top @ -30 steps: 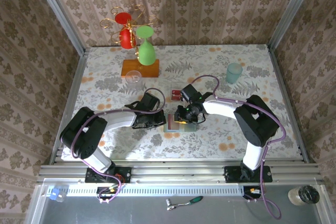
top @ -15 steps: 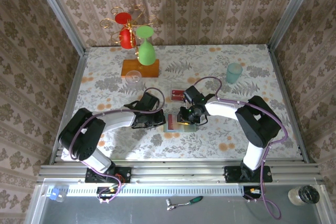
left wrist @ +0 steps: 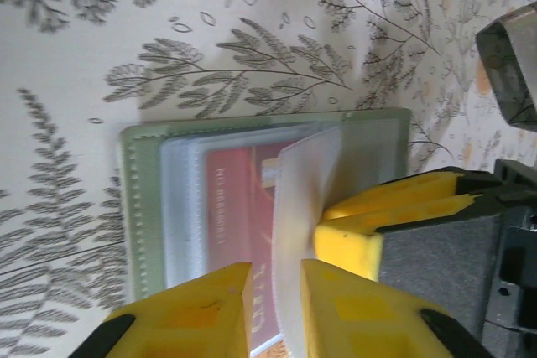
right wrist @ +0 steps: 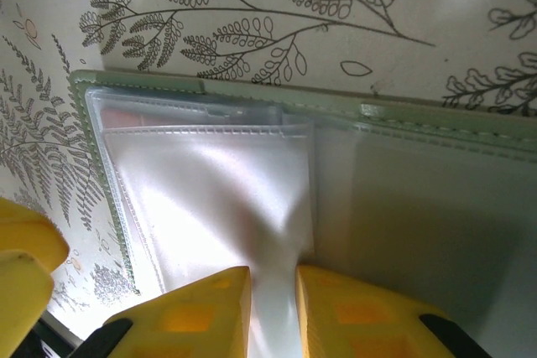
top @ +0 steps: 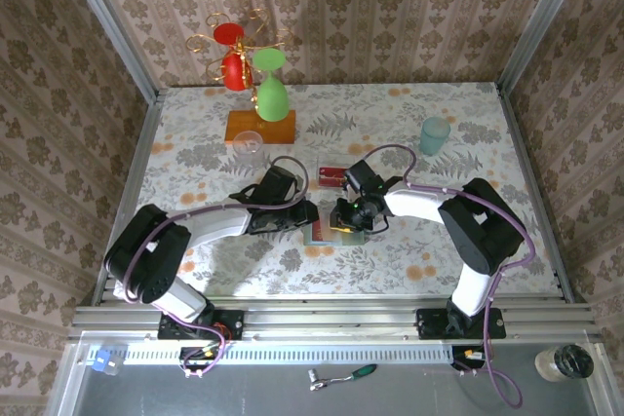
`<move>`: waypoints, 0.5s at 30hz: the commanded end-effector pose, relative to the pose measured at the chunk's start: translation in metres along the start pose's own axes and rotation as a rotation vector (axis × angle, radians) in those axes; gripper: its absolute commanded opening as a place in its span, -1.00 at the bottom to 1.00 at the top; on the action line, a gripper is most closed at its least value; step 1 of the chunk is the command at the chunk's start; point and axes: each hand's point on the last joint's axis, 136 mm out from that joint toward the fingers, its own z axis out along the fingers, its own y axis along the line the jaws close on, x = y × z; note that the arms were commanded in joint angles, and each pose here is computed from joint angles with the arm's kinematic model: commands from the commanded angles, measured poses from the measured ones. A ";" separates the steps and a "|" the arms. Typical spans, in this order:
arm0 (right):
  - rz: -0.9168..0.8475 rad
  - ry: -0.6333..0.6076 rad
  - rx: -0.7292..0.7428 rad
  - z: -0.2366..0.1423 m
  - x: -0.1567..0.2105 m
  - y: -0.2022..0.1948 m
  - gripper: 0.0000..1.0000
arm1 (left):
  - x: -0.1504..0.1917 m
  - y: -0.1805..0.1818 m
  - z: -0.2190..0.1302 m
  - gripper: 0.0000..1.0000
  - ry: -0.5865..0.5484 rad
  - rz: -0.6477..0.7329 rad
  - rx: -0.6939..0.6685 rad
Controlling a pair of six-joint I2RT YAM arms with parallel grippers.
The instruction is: Take the credit cards out of the card holder
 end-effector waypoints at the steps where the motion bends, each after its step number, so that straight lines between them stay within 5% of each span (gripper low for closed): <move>1: 0.012 -0.004 -0.011 -0.004 0.002 -0.002 -0.55 | 0.000 -0.013 0.008 -0.50 0.017 -0.015 0.066; 15: 0.020 -0.001 -0.023 -0.005 0.002 -0.003 -0.56 | 0.009 -0.006 0.025 -0.51 0.067 -0.059 0.071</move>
